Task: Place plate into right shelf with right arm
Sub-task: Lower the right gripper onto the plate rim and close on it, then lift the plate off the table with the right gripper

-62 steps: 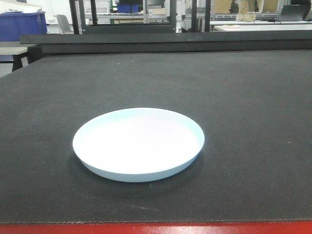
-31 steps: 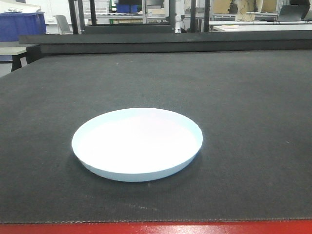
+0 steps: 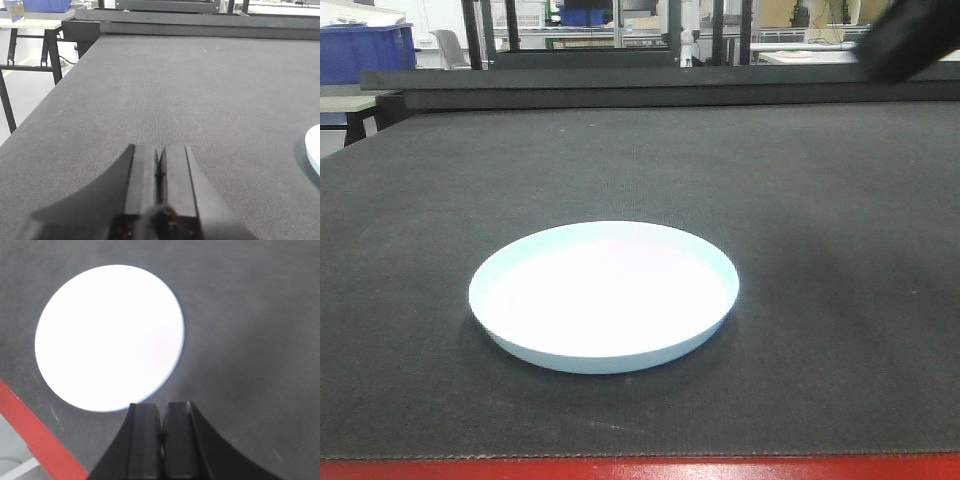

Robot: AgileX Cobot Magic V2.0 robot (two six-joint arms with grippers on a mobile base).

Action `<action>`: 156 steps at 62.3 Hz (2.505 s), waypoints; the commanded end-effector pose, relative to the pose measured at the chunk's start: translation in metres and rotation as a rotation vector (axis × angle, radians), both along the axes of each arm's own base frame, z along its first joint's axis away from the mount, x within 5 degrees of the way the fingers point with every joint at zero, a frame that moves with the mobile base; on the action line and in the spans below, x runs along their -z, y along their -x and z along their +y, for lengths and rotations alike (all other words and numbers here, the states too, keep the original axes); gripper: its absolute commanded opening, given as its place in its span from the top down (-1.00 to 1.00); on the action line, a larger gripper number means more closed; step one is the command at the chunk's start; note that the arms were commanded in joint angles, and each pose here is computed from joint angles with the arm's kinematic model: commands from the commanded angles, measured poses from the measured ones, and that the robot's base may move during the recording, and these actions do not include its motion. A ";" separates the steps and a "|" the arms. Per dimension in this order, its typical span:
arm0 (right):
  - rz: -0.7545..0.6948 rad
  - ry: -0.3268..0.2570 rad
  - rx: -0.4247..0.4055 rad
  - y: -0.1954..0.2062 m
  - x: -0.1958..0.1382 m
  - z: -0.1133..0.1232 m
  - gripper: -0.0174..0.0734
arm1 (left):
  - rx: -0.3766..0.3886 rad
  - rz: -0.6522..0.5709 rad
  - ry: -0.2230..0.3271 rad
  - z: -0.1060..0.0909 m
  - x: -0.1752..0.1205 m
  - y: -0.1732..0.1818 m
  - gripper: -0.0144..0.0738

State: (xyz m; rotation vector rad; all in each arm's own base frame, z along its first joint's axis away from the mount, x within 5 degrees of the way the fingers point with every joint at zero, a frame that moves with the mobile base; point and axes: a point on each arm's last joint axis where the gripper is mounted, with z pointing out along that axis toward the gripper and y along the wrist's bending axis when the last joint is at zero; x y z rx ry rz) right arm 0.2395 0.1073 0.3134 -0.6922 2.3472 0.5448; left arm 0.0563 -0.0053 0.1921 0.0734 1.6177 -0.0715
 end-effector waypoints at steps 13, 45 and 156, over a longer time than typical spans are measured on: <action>0.015 -0.014 -0.042 -0.050 0.020 0.041 -0.77 | 0.002 -0.084 0.017 0.000 -0.006 0.000 0.78; 0.165 0.037 -0.050 -0.086 0.074 0.056 -0.77 | 0.002 -0.084 0.017 0.000 -0.006 0.000 0.78; -0.337 -0.095 0.055 0.003 -0.094 0.000 0.48 | 0.002 -0.084 0.017 0.000 -0.006 0.000 0.78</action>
